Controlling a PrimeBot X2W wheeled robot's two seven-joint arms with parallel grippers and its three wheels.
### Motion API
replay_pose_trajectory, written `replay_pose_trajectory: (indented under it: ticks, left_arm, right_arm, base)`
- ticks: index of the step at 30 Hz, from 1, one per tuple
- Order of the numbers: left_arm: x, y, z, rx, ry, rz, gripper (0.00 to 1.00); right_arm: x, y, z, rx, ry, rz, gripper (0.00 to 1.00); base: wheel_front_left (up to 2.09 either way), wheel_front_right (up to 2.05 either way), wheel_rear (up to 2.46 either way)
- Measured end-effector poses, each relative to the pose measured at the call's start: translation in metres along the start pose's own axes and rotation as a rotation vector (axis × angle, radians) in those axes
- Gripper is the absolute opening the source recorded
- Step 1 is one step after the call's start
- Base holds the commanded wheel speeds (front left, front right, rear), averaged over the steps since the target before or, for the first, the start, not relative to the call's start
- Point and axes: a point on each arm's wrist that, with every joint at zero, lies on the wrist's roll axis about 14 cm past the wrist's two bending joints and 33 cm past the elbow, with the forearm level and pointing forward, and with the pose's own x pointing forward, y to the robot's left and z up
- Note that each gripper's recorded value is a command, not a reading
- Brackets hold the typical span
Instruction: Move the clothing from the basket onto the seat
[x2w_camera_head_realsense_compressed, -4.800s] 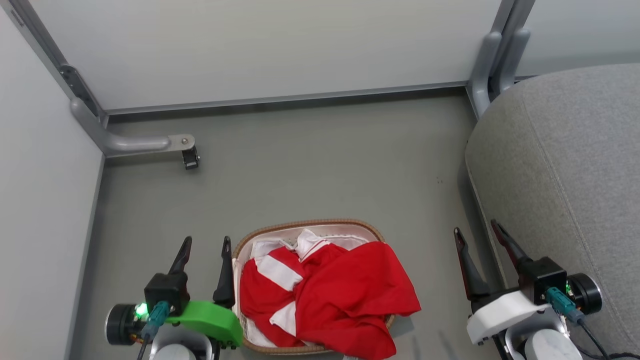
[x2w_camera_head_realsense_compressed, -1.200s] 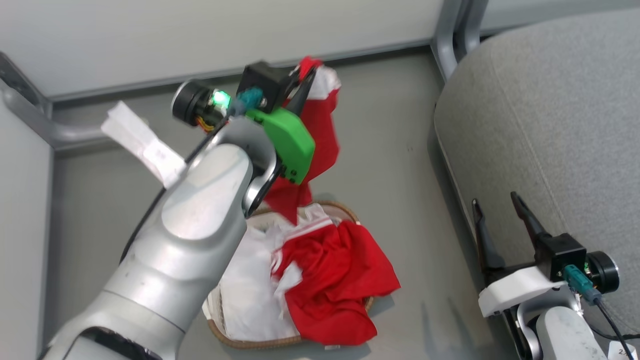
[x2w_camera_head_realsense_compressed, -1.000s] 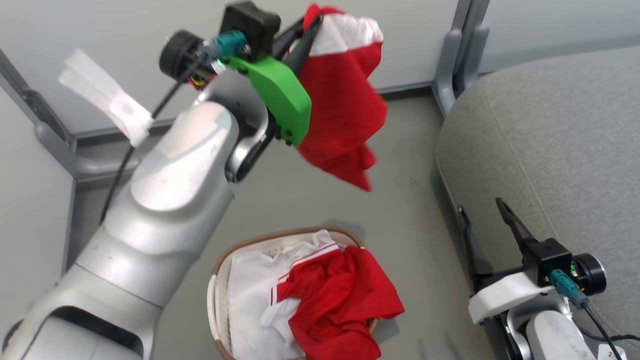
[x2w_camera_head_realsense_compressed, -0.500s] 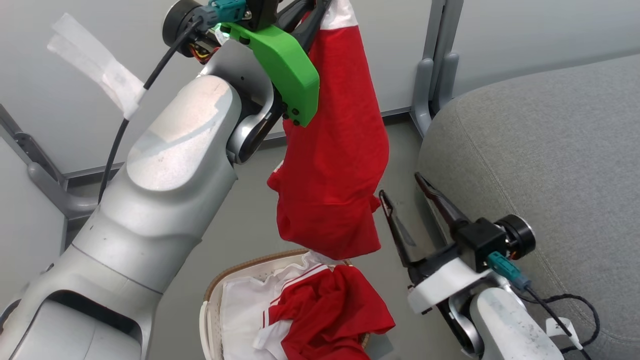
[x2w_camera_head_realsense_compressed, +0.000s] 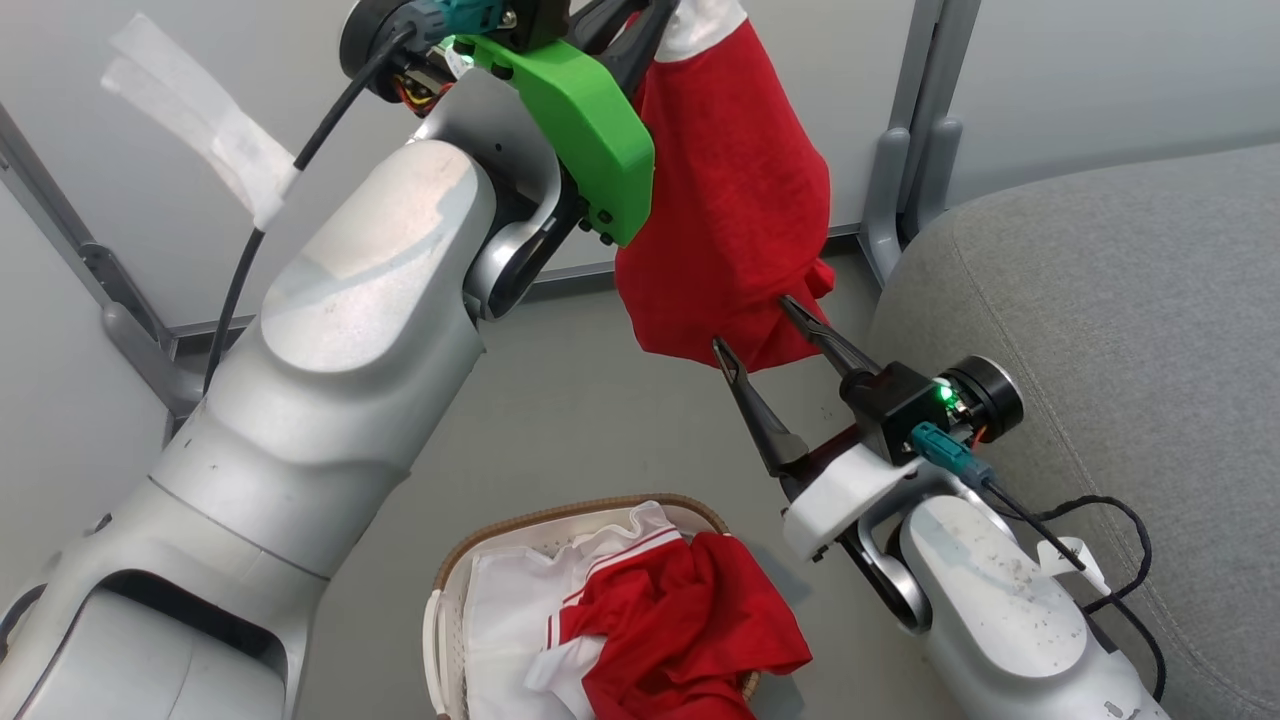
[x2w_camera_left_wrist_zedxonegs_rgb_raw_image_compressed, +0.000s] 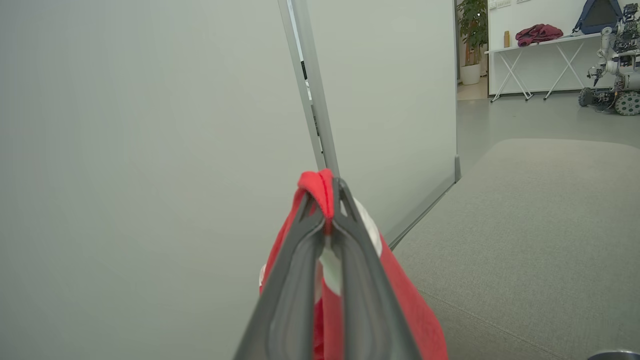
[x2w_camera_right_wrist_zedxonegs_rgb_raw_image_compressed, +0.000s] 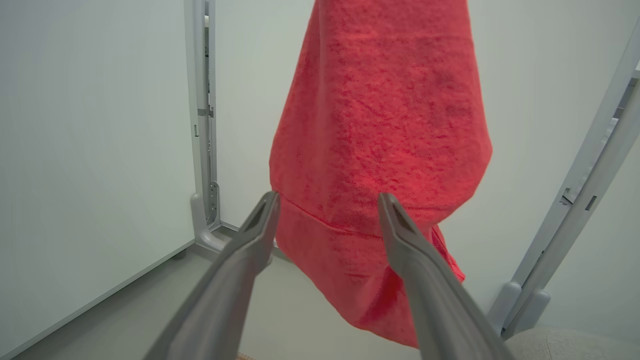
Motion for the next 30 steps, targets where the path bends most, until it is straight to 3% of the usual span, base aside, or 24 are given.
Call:
replay_pose_trajectory:
  ticks: [10,20,29,30]
  left_arm:
    - [0.0,-0.005,0.005,0.009,-0.007,-0.013,0.0]
    - [-0.004,-0.014,0.01,0.018,-0.011,-0.037,0.0]
    - [-0.009,-0.018,0.018,0.021,-0.028,-0.044,0.0]
    - [-0.009,-0.018,0.018,0.021,-0.028,-0.044,0.0]
  right_arm:
    - [-0.002,-0.015,-0.029,0.035,0.09,-0.048,1.0]
    - [0.016,0.024,-0.022,0.1,0.072,0.073,1.0]
    - [0.035,0.028,-0.006,0.082,0.045,0.11,1.0]
    - [0.037,0.028,-0.005,0.083,0.046,0.111,0.95]
  base:
    - [0.0,0.0,0.0]
    - [0.0,0.0,0.0]
    - [0.0,0.0,0.0]
    - [0.0,0.0,0.0]
